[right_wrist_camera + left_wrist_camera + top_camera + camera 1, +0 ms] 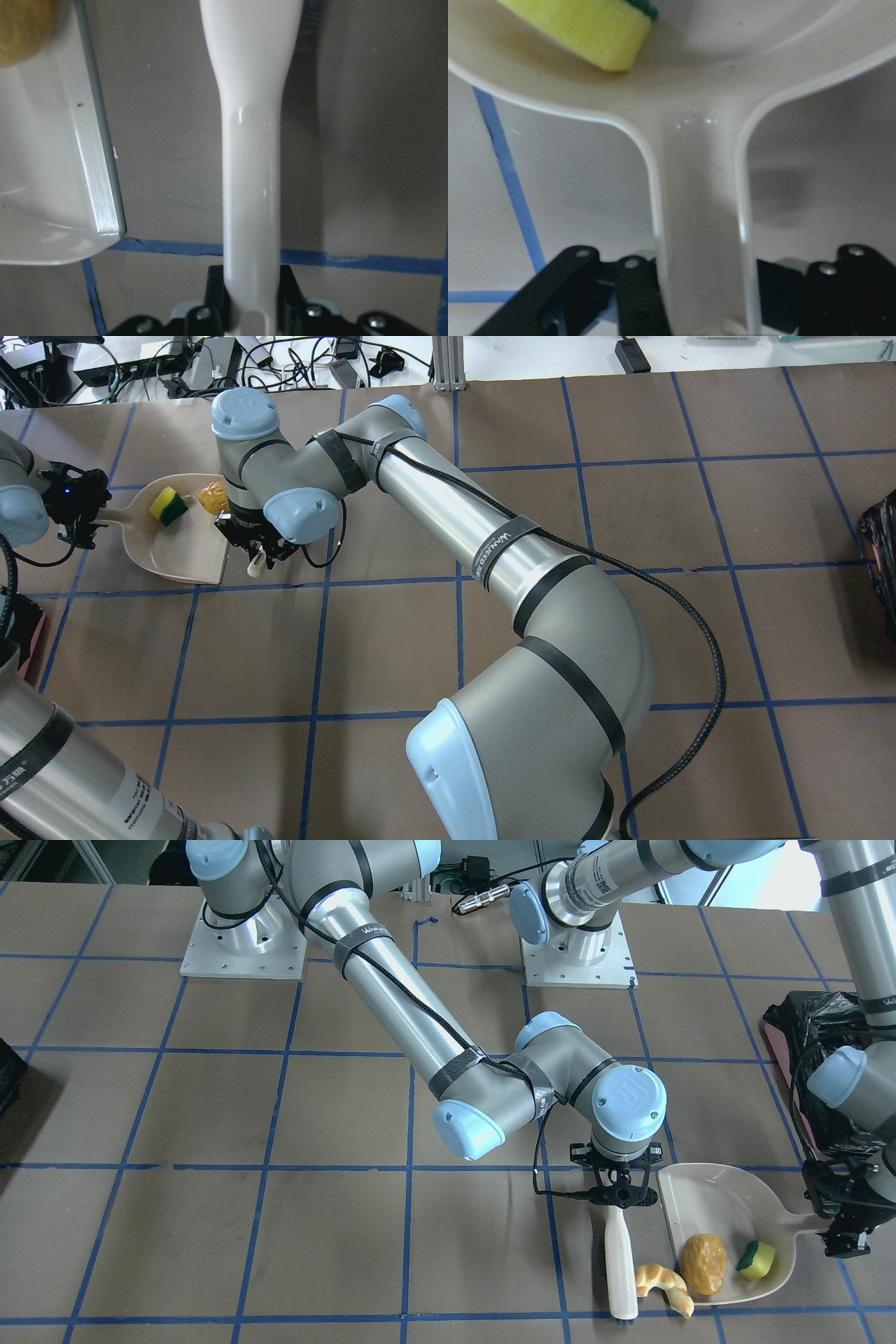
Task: Sweep and dump trash in nearest bin
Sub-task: 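Sweep the potato toy into the dustpan with the right gripper's brush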
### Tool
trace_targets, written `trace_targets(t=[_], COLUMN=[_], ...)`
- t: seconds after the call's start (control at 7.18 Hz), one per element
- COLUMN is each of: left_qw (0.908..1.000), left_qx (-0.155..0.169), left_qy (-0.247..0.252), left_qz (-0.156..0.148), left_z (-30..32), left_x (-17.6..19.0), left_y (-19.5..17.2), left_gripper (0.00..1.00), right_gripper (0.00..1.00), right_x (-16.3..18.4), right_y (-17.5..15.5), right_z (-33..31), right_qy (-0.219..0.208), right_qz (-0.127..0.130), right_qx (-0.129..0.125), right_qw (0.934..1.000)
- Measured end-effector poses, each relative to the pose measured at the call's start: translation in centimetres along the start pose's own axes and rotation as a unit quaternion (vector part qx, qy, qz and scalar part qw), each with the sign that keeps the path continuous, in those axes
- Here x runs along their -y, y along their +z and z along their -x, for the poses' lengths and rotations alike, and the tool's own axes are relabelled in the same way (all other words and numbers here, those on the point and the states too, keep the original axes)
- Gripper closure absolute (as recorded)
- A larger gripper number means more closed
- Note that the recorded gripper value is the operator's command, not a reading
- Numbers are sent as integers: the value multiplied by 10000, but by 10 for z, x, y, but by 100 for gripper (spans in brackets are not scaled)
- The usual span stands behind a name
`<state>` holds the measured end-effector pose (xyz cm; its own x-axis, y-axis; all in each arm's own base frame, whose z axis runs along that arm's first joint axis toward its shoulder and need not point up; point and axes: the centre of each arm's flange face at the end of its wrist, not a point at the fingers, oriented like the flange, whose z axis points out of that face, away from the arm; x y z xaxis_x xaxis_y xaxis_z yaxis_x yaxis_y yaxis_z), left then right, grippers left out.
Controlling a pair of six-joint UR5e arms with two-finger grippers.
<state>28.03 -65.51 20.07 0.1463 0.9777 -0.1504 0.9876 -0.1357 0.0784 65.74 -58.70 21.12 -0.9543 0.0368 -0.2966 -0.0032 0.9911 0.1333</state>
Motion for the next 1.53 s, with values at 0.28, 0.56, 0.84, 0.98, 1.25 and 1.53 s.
trace_targets(t=[0.28, 0.56, 0.84, 0.98, 1.25, 1.53], left_qw=[10000, 10000, 10000, 10000, 10000, 10000], left_qx=[0, 2, 0, 2, 4, 20], left_qy=[-3, -3, -3, -5, -15, -52], left_qz=[-1, -2, -5, -7, -13, -18], left_z=[0, 0, 0, 0, 0, 0], left_x=[0, 0, 0, 0, 0, 1], left_y=[0, 0, 0, 0, 0, -1], left_gripper=[100, 100, 100, 100, 100, 100], right_gripper=[100, 100, 100, 100, 100, 100], right_x=[-1, -10, -21, -26, -41, -54], right_y=[4, 8, 16, 21, 21, -12], right_z=[1, 9, 19, 23, 36, 45], right_qy=[-993, -1941, -2750, -3055, -2938, -2283], right_qz=[79, 132, 128, 114, 124, 191], right_qx=[79, 152, 209, 225, 302, 447], right_qw=[9950, 9808, 9611, 9519, 9553, 9724])
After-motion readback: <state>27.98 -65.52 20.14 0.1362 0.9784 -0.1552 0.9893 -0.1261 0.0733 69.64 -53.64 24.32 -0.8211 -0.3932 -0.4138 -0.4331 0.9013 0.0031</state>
